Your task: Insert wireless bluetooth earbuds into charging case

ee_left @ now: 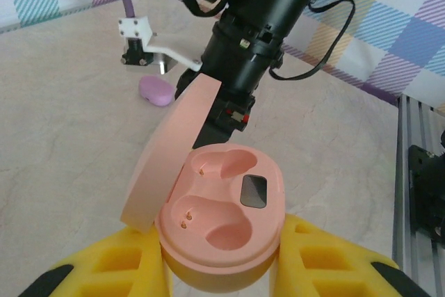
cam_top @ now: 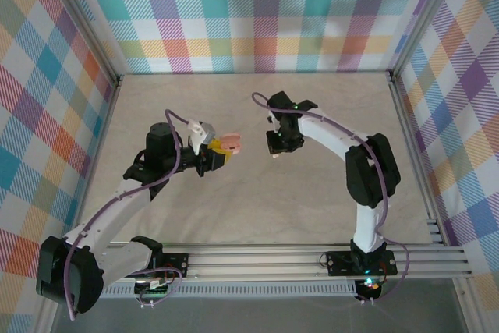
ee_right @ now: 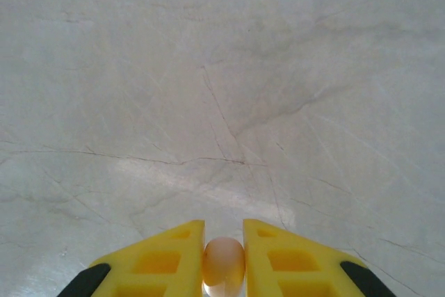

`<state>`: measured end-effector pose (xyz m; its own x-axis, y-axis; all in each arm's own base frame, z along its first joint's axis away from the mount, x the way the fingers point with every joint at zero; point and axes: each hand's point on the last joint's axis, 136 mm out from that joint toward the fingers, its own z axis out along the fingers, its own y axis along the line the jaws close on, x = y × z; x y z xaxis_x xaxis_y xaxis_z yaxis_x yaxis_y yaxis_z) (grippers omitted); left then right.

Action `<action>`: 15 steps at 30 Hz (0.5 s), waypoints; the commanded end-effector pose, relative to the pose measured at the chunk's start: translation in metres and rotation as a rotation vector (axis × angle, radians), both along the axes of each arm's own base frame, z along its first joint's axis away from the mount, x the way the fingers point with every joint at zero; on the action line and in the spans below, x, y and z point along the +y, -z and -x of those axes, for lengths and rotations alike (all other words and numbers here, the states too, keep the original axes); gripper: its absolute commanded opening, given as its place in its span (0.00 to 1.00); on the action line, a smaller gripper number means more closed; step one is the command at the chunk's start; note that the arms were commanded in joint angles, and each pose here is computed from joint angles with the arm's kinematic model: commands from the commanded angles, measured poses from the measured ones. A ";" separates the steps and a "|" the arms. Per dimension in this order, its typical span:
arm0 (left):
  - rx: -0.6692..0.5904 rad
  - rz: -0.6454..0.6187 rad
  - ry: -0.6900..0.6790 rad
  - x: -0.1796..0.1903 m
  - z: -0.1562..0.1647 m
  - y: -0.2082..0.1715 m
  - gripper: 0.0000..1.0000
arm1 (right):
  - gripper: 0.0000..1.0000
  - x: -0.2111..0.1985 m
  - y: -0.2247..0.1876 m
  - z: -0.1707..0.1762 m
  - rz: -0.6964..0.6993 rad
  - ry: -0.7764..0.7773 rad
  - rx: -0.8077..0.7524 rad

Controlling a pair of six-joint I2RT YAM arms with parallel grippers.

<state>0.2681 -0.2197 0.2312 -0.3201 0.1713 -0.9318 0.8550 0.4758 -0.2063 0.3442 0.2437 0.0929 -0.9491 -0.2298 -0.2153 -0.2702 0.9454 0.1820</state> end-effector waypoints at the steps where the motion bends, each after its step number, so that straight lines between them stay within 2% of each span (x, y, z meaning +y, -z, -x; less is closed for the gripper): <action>1: -0.024 0.019 0.010 -0.007 -0.002 0.002 0.07 | 0.20 -0.007 -0.046 0.002 -0.007 -0.006 -0.068; 9: -0.046 0.010 0.016 -0.026 -0.009 0.006 0.07 | 0.19 -0.003 -0.125 0.009 -0.096 -0.011 -0.220; 15: -0.069 0.008 -0.005 -0.035 -0.018 0.007 0.07 | 0.19 0.012 -0.164 0.022 -0.112 -0.053 -0.316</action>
<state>0.2767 -0.2492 0.2068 -0.3175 0.1963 -0.9277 0.8619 0.4676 -0.1960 0.3334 0.2544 0.2458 -0.8316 -0.2109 -0.5137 -0.3612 0.9081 0.2119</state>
